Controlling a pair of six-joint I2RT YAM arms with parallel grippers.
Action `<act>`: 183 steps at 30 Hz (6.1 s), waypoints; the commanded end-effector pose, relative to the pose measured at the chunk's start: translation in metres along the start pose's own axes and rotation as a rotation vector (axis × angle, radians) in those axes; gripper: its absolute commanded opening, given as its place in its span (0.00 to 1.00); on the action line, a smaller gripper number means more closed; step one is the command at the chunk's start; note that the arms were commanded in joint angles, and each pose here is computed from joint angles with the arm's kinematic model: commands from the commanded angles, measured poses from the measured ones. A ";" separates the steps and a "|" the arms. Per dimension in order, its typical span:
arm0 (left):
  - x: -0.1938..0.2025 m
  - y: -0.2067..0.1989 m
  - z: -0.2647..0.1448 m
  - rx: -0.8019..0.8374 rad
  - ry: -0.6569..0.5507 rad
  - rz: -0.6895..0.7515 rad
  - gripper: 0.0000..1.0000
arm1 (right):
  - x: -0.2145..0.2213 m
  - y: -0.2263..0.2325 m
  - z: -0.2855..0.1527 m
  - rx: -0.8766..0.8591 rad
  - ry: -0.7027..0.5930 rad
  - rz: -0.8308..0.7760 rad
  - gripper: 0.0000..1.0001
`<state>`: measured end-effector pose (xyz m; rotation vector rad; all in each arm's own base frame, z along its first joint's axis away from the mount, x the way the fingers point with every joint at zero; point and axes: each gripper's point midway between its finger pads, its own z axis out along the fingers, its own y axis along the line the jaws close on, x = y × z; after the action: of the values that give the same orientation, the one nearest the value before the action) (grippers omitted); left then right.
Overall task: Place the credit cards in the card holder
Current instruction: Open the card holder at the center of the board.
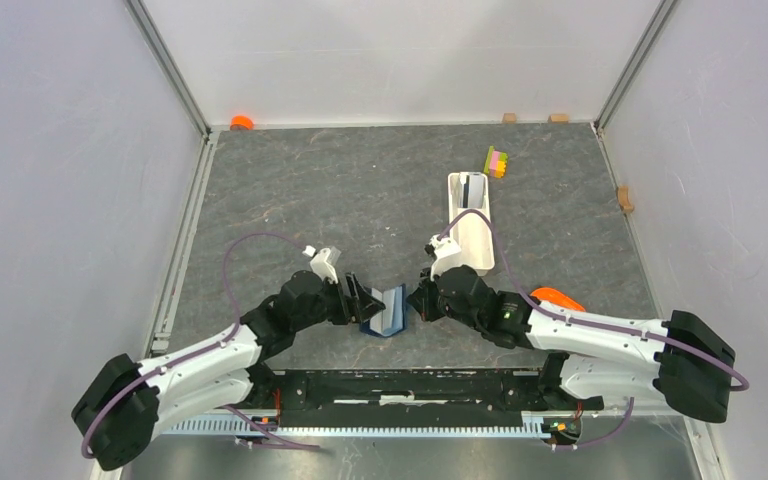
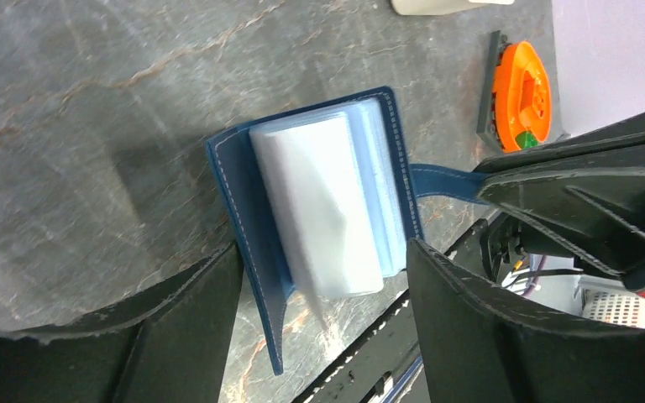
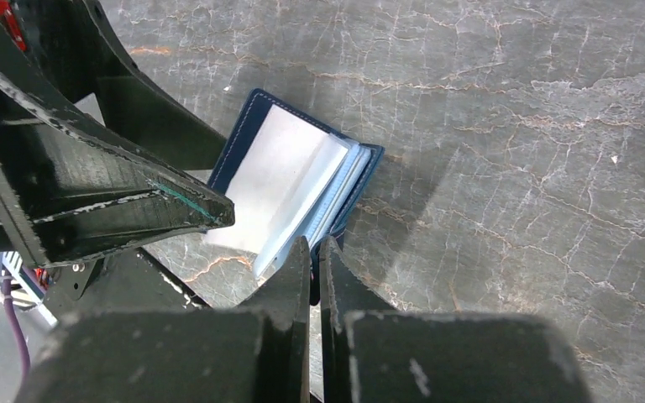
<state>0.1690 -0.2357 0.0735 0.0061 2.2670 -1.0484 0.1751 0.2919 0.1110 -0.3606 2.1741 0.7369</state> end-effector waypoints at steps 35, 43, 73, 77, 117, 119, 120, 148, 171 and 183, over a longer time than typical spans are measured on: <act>0.011 -0.018 0.020 0.062 0.150 0.111 0.93 | -0.007 0.016 -0.003 -0.062 -0.033 -0.004 0.00; 0.016 -0.011 0.022 0.042 0.163 0.098 0.92 | -0.006 0.015 -0.002 -0.060 -0.027 -0.006 0.00; 0.028 -0.010 0.026 0.032 0.217 0.131 0.93 | -0.002 0.014 -0.003 -0.058 -0.021 -0.005 0.00; 0.027 -0.007 0.027 0.016 0.210 0.128 0.88 | -0.003 0.013 -0.004 -0.052 -0.025 -0.004 0.00; 0.018 0.060 -0.010 -0.397 0.104 -0.013 0.76 | 0.014 -0.008 0.005 0.038 0.024 -0.045 0.00; 0.019 0.060 -0.009 -0.387 0.094 -0.039 0.75 | 0.015 -0.009 0.005 0.044 0.026 -0.049 0.00; 0.020 0.060 -0.009 -0.381 0.089 -0.053 0.72 | 0.016 -0.010 0.006 0.049 0.026 -0.050 0.00; 0.022 0.077 -0.021 -0.428 0.051 -0.106 0.39 | 0.053 -0.044 0.015 0.180 0.131 -0.090 0.00; -0.046 -0.032 -0.038 -0.123 0.018 0.120 0.50 | 0.045 -0.038 0.013 0.162 0.112 -0.089 0.00; -0.007 -0.027 0.015 -0.041 0.173 0.109 0.53 | 0.045 -0.040 0.012 0.164 0.099 -0.075 0.00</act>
<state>0.1756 -0.2536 0.1003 0.1357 2.4365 -0.9491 0.1689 0.2646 0.0456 -0.4292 2.3250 0.4833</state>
